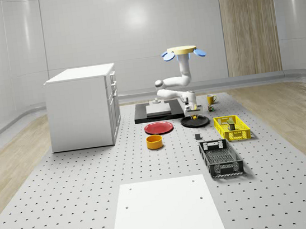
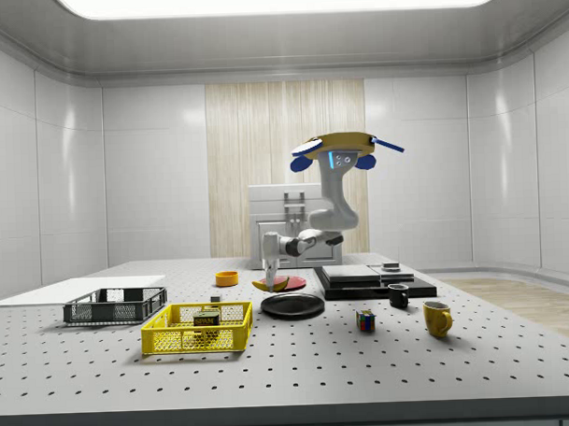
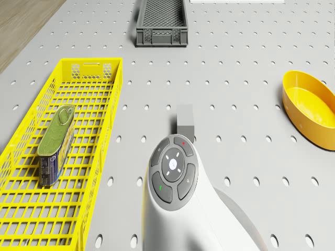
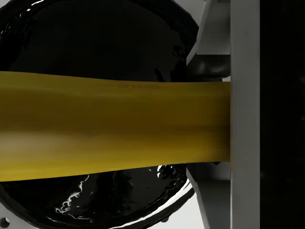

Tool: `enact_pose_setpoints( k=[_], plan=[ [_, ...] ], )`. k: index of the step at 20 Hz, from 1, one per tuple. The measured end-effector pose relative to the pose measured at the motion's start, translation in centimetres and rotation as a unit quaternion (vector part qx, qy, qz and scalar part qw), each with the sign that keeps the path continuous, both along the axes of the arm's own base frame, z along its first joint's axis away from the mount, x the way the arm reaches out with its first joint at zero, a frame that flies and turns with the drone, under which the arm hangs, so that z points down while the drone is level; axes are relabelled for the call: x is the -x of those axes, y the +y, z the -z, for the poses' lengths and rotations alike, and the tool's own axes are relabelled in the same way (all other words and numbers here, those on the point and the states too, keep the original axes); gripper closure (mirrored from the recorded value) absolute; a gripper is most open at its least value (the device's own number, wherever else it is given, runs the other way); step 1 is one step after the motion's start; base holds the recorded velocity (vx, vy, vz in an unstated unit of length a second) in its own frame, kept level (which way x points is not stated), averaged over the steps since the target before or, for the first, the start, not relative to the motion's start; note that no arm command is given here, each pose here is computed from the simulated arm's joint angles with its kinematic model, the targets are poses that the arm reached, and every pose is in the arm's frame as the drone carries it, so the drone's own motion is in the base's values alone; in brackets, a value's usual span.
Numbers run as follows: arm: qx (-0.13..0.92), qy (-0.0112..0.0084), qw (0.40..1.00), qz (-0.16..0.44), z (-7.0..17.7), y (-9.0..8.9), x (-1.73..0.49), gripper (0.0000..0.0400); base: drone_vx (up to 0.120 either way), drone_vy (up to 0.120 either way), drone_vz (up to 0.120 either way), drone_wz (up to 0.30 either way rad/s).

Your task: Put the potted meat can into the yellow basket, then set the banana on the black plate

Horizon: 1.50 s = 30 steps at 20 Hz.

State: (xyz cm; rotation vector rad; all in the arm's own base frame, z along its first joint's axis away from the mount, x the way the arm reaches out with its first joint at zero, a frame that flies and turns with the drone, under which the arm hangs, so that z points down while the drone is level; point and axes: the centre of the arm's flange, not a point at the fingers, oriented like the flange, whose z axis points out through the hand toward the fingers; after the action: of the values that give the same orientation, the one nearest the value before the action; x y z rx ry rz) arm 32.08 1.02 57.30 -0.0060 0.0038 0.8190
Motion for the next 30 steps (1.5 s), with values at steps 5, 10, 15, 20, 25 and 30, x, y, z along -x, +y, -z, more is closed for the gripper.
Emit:
enact_pose_setpoints(
  k=[5, 10, 15, 20, 25, 30],
  plan=[
    [0.0, 0.0, 1.0, 0.0, 0.0, 0.0, 0.0, 0.02, -0.12, 0.0, 0.0, 0.0],
    [0.0, 0.0, 1.0, -0.001, -0.2, 0.0, 0.0, 0.02, -0.072, 0.0, 0.0, 0.0],
    [0.0, 0.0, 1.0, -0.001, -1.7, 0.0, 0.0, 0.02, 0.0, 0.0, 0.0, 0.0],
    [0.0, 0.0, 1.0, -0.001, -3.1, 0.0, 0.0, 0.02, 0.0, 0.0, 0.0, 0.0],
    [0.0, 0.0001, 1.0, -0.001, -4.6, 0.0, 0.0, 0.02, 0.0, 0.0, 0.0, 0.0],
    [-0.001, -0.0004, 1.0, 0.003, -5.4, 0.0, 0.01, 0.0122, 0.0, 0.0, 0.0, 0.0]
  ],
)
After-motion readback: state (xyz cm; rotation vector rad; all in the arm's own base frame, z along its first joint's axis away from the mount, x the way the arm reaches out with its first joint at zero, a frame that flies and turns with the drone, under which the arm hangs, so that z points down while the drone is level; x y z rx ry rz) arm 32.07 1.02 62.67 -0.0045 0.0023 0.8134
